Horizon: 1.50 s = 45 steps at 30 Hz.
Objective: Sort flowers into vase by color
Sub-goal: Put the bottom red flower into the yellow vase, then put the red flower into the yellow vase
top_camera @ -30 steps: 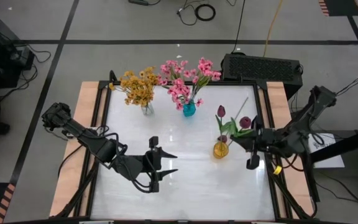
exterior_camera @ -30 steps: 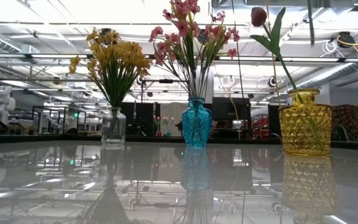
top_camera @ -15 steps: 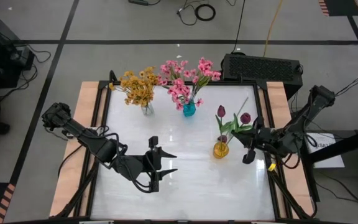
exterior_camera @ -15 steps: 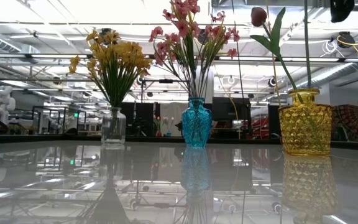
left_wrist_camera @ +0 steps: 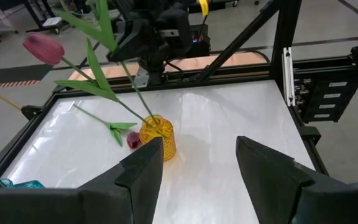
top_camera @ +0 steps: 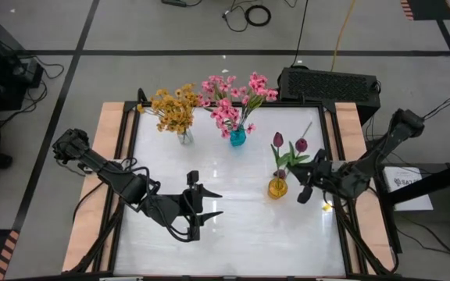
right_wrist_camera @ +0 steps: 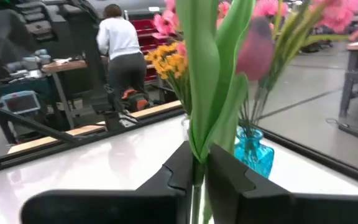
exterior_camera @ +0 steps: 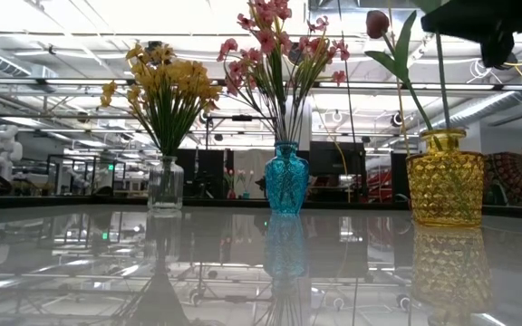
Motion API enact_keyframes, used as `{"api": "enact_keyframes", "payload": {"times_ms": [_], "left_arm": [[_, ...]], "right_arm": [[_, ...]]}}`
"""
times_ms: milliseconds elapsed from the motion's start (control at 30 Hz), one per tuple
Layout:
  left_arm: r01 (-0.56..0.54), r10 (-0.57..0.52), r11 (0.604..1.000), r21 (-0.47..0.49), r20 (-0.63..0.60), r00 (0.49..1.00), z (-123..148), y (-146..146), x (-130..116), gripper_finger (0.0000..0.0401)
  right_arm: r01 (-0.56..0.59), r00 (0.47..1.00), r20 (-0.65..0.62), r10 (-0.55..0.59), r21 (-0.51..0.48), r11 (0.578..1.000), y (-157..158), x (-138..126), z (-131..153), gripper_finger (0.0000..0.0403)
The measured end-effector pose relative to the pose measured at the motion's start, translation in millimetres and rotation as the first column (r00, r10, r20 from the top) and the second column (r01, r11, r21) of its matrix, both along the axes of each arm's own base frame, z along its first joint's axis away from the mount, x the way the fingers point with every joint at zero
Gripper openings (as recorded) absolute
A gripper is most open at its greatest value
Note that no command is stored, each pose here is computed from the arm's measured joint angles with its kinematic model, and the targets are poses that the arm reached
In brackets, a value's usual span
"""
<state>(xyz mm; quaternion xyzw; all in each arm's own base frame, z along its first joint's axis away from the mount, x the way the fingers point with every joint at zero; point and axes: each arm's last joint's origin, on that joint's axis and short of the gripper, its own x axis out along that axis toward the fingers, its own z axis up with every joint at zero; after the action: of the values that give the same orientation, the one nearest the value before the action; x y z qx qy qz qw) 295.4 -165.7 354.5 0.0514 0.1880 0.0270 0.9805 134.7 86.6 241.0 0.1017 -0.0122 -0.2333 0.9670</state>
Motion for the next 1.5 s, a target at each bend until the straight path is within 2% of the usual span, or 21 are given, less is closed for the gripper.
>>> {"api": "enact_keyframes", "payload": {"times_ms": [267,500,700,867,1067,1200,1333,1500], "left_arm": [[0.0,0.0,1.0,0.001,0.0,1.0,0,0,0,0.0209],[0.0,0.0,1.0,0.007,-0.011,1.0,-1,0,0,0.0209],[-0.001,0.002,1.0,0.013,-0.028,1.0,-3,1,-1,0.0209],[-0.002,0.002,1.0,0.011,-0.028,1.0,-3,1,-1,0.0209],[-0.002,0.002,1.0,0.012,-0.029,1.0,-3,0,-1,0.0209],[-0.004,0.004,1.0,0.013,-0.031,1.0,-4,1,0,0.0209],[-0.011,0.012,1.0,0.013,-0.03,0.999,-4,3,1,0.0209],[-0.015,0.016,1.0,0.016,-0.027,1.0,-3,5,2,0.0209]], "right_arm": [[0.013,1.0,-0.01,-0.013,0.008,1.0,0,3,-6,0.0071],[-0.01,1.0,-0.013,0.01,0.003,1.0,2,0,-5,0.0136],[-0.108,0.994,-0.04,0.107,-0.04,0.993,6,-16,22,0.0187],[-0.155,0.978,-0.144,0.151,-0.013,0.988,-4,-34,34,0.0201],[-0.185,0.897,-0.378,0.23,0.152,0.971,-20,-51,10,0.0199],[-0.206,0.849,-0.44,0.291,0.232,0.951,-20,-54,5,0.0199],[-0.215,0.806,-0.512,0.296,0.211,0.953,-22,-56,1,0.0199],[-0.131,0.729,-0.654,0.202,0.156,0.979,-27,-52,-11,0.0199]]}}
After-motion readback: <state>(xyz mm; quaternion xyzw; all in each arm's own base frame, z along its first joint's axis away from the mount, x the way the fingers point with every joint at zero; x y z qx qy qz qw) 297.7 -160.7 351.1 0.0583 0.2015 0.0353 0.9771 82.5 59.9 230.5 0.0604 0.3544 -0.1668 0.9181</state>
